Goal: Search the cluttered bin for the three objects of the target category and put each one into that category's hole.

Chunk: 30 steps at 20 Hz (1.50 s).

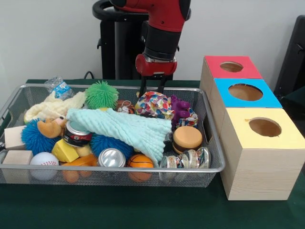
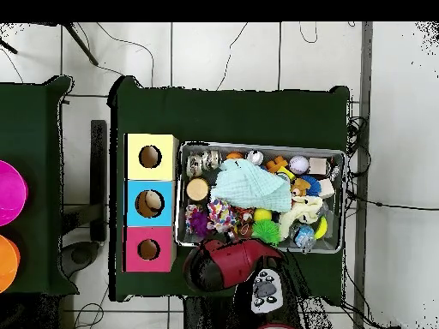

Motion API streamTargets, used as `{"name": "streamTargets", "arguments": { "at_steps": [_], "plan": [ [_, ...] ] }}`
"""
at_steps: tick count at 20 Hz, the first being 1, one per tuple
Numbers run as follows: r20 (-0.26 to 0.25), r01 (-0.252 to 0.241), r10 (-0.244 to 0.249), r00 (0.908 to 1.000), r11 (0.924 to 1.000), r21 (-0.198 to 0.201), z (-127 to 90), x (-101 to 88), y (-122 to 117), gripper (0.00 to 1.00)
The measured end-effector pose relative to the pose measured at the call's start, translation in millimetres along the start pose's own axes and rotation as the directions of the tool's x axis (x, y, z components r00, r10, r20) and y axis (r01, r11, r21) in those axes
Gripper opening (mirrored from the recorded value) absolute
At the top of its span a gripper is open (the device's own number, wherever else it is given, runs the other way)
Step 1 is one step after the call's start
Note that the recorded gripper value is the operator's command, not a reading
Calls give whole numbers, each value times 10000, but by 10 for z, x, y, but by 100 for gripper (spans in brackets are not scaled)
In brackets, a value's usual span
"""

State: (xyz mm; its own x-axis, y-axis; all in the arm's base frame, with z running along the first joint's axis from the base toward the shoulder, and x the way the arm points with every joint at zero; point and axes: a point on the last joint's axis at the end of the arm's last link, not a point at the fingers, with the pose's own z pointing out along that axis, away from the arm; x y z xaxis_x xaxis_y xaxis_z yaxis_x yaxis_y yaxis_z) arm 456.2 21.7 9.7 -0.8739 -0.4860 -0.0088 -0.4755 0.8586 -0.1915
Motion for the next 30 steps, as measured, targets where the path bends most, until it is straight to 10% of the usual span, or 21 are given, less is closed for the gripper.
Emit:
{"name": "streamTargets", "arguments": {
  "at_steps": [1, 2, 21, 30],
  "plan": [
    [-7, -2, 2, 10000, 10000, 4, 1, 3, -2, 100],
    [-12, -5, 5, 10000, 10000, 7, 1, 5, -3, 0],
    [269, -591, 594, 9979, 9982, -114, -132, -105, -130, 0],
    [105, -2494, 2499, 9682, 9677, -373, -907, -409, -617, 0]
  ]
}}
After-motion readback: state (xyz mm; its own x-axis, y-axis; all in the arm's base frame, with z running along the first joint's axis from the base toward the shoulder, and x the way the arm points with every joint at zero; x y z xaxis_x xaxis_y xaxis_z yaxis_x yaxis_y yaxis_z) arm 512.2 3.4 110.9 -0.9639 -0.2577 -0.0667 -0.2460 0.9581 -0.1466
